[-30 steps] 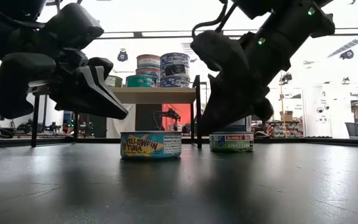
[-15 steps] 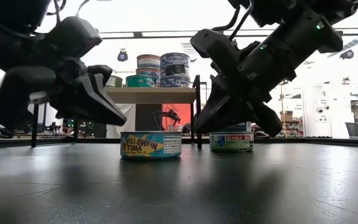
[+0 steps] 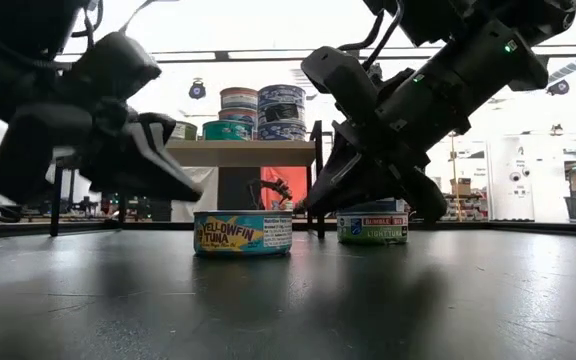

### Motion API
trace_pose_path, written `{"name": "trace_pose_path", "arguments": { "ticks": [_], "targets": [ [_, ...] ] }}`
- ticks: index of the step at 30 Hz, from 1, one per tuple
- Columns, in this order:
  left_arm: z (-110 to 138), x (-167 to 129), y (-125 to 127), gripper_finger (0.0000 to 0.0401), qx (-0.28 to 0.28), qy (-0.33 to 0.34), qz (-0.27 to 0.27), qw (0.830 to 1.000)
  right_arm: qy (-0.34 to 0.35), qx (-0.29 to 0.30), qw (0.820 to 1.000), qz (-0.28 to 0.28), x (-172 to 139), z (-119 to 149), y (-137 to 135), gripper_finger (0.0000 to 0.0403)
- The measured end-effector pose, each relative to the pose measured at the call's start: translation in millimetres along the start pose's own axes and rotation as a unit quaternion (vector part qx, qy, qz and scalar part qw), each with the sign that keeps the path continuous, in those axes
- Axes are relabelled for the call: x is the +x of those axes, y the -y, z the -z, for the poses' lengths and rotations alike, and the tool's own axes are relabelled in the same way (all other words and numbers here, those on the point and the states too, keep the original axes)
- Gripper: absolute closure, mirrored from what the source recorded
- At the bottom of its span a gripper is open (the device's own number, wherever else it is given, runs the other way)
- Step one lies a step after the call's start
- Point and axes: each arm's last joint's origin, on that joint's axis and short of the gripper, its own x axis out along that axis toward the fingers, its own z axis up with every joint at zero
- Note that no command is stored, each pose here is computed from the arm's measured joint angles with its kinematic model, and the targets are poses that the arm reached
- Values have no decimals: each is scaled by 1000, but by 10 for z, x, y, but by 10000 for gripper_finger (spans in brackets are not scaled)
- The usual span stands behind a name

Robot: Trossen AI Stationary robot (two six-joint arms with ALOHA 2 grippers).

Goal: Stack canned seafood by type on shelf
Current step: Put the yellow/blue tuna can on the shelf

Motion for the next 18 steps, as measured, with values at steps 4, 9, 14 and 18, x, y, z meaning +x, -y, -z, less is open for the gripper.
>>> {"name": "trace_pose_path", "arguments": {
  "ticks": [4, 9, 14, 18],
  "targets": [
    [-92, 3, 19, 401, 4, 33, 26, 999, 0, 1, 1000, 1, 2, 3, 1, 390],
    [-54, 15, 19, 401, 10, 25, 27, 999, -1, 6, 1000, 1, 2, 4, 2, 390],
    [13, 95, 25, 401, -1, 21, 22, 1000, -6, 40, 999, -2, -4, 18, -4, 364],
    [38, 156, 42, 401, -8, 25, 16, 1000, -10, 45, 999, 6, -8, 34, 9, 321]
  ]
}}
